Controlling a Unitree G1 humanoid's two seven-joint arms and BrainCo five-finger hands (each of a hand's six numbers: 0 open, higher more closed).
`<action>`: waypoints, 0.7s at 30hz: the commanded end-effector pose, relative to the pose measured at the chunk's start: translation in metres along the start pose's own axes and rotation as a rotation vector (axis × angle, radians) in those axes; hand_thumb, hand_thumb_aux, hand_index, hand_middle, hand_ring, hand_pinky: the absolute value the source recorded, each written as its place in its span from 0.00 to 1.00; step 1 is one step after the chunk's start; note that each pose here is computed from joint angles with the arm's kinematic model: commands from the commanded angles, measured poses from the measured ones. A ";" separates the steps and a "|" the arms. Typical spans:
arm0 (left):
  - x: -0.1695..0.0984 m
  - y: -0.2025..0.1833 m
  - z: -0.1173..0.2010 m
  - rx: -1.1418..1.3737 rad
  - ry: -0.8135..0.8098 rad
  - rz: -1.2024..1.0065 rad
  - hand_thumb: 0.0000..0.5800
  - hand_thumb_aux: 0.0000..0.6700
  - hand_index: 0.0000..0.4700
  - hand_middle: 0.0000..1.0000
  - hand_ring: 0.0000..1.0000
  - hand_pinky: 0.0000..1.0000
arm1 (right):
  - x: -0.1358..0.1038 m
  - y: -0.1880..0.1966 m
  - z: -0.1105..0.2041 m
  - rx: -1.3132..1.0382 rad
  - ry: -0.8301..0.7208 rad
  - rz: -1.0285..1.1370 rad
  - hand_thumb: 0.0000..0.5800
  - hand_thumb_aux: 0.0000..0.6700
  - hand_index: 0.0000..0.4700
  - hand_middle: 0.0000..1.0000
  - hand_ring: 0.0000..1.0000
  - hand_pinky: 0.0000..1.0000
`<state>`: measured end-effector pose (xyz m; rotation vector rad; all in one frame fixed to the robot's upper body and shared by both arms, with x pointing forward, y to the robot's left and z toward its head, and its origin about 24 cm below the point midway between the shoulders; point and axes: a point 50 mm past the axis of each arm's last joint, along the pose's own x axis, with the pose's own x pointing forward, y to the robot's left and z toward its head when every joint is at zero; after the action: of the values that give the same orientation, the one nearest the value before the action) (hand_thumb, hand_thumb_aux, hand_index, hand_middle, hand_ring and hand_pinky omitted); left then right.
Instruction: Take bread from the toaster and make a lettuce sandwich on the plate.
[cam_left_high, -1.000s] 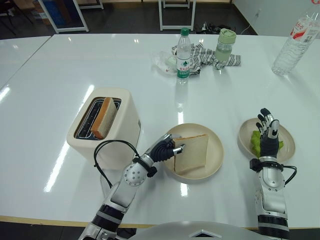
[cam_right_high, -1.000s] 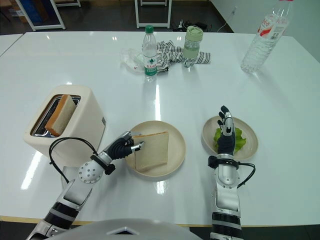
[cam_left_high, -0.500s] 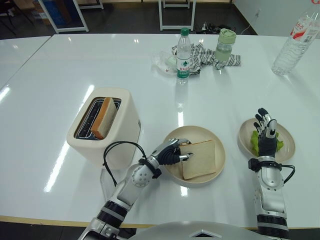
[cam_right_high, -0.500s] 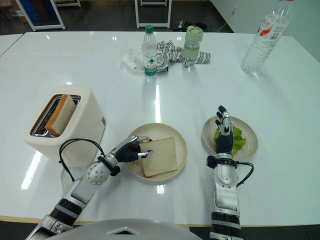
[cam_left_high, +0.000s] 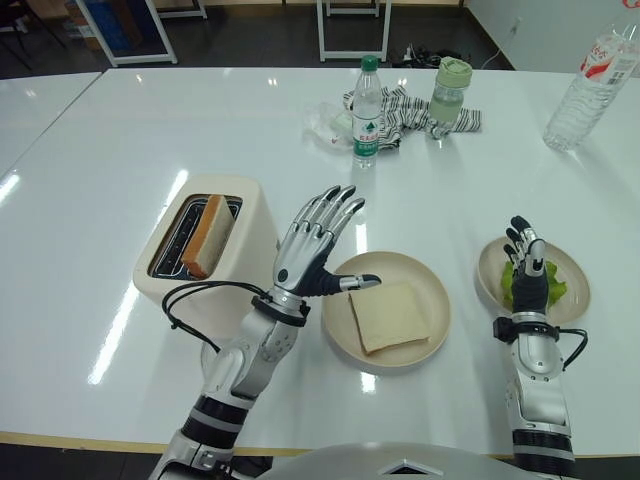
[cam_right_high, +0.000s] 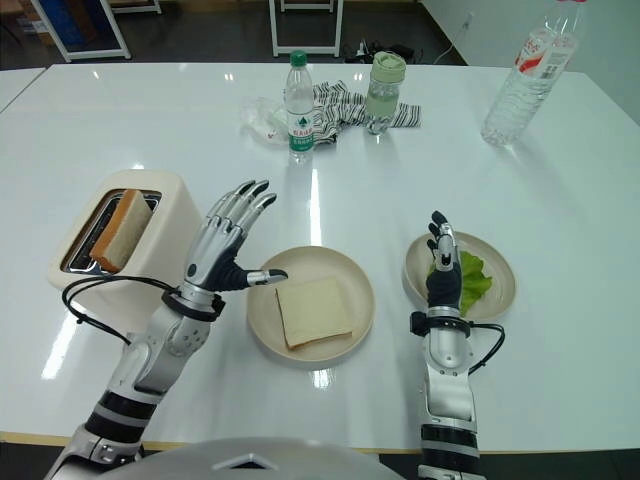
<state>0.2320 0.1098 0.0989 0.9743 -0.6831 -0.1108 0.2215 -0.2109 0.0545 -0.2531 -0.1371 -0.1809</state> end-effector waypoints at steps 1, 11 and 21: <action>-0.006 -0.003 0.000 -0.223 0.078 0.018 0.00 0.00 0.00 0.00 0.00 0.00 | -0.006 -0.018 0.015 -0.399 -0.169 0.025 0.00 0.00 0.00 0.00 0.00 0.00; -0.018 -0.019 -0.004 -0.908 0.303 -0.074 0.00 0.00 0.00 0.00 0.00 0.00 | 0.000 -0.133 -0.008 -1.595 -0.136 -0.015 0.00 0.00 0.00 0.00 0.00 0.00; -0.020 -0.023 0.000 -0.920 0.302 -0.116 0.00 0.00 0.00 0.00 0.00 0.00 | -0.011 -0.106 -0.059 -1.582 -0.014 0.188 0.00 0.00 0.00 0.00 0.00 0.00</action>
<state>0.2221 0.1036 0.0740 0.1251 -0.2538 -0.3398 0.1954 -0.3287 0.0282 -1.8495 0.0278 -0.0947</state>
